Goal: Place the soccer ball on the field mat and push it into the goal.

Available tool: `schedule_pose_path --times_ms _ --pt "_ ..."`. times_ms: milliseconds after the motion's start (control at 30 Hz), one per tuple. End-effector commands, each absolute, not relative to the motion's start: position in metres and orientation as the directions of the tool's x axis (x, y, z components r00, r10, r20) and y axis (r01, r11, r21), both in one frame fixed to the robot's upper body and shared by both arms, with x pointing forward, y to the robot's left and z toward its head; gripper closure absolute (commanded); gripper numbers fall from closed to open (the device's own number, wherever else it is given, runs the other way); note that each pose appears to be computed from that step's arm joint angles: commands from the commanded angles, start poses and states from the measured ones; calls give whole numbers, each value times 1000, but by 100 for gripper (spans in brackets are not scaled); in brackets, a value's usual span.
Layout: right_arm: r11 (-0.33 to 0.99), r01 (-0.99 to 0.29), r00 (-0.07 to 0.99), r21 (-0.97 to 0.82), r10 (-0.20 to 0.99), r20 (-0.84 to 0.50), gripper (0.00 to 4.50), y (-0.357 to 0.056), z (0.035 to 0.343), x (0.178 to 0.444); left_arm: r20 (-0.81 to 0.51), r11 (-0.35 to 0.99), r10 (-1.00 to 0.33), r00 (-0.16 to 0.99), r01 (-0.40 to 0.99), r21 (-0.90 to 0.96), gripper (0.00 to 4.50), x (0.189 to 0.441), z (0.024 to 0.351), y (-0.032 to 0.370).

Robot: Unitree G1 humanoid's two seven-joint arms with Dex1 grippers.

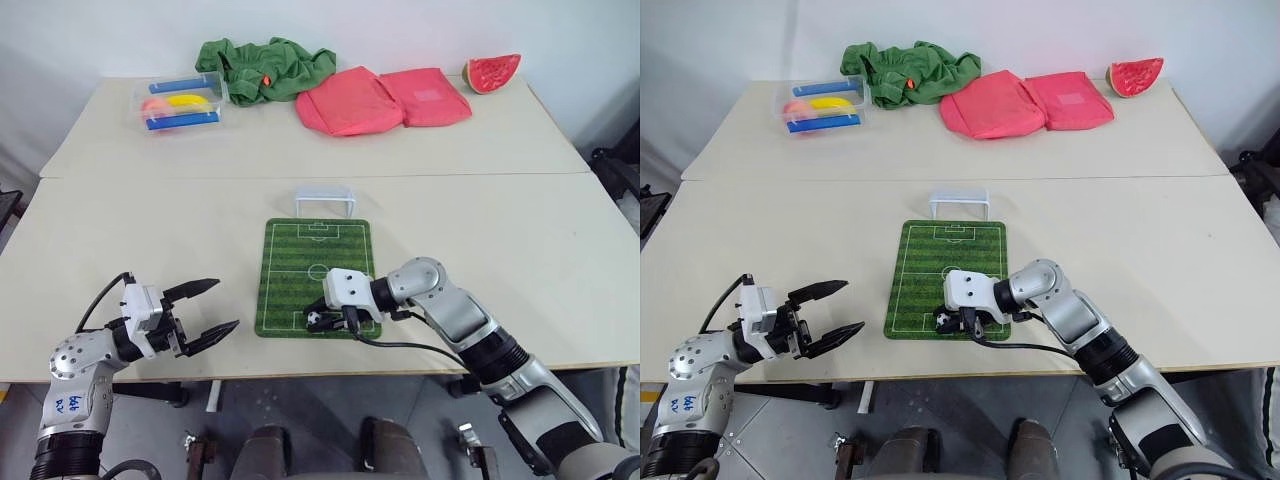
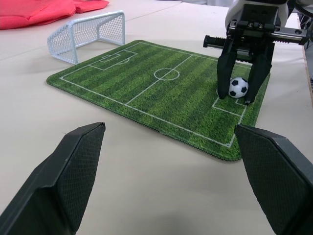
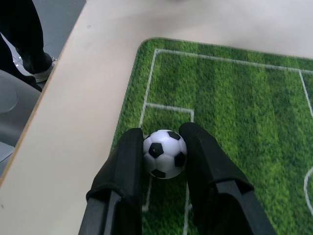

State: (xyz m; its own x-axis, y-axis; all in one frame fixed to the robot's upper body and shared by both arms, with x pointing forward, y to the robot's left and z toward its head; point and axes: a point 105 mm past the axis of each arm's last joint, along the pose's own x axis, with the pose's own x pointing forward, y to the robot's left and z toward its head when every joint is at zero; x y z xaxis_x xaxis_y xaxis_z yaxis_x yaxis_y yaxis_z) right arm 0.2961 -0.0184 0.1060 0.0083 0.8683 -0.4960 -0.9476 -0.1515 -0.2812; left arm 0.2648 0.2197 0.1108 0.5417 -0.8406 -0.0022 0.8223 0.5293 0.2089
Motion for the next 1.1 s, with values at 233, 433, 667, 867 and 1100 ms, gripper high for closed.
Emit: schedule_pose_path --times_ms 233,433,667,867,1100 --pt "-152 -937 14 -314 883 -468 364 -16 116 301 36 542 -835 549 808 232 0 265 121 219" --pt "-157 -937 8 -312 882 -471 364 -14 114 302 38 547 -831 555 802 238 0 268 122 220" --pt "-156 -937 10 -314 884 -467 198 -11 113 303 43 563 -820 571 790 242 0 270 123 222" --pt "-170 -934 -9 -315 891 -454 165 -8 116 300 46 569 -815 577 786 241 0 270 123 221" --pt "-171 -931 -9 -322 894 -448 165 -7 119 302 49 576 -811 583 780 245 0 273 124 221"
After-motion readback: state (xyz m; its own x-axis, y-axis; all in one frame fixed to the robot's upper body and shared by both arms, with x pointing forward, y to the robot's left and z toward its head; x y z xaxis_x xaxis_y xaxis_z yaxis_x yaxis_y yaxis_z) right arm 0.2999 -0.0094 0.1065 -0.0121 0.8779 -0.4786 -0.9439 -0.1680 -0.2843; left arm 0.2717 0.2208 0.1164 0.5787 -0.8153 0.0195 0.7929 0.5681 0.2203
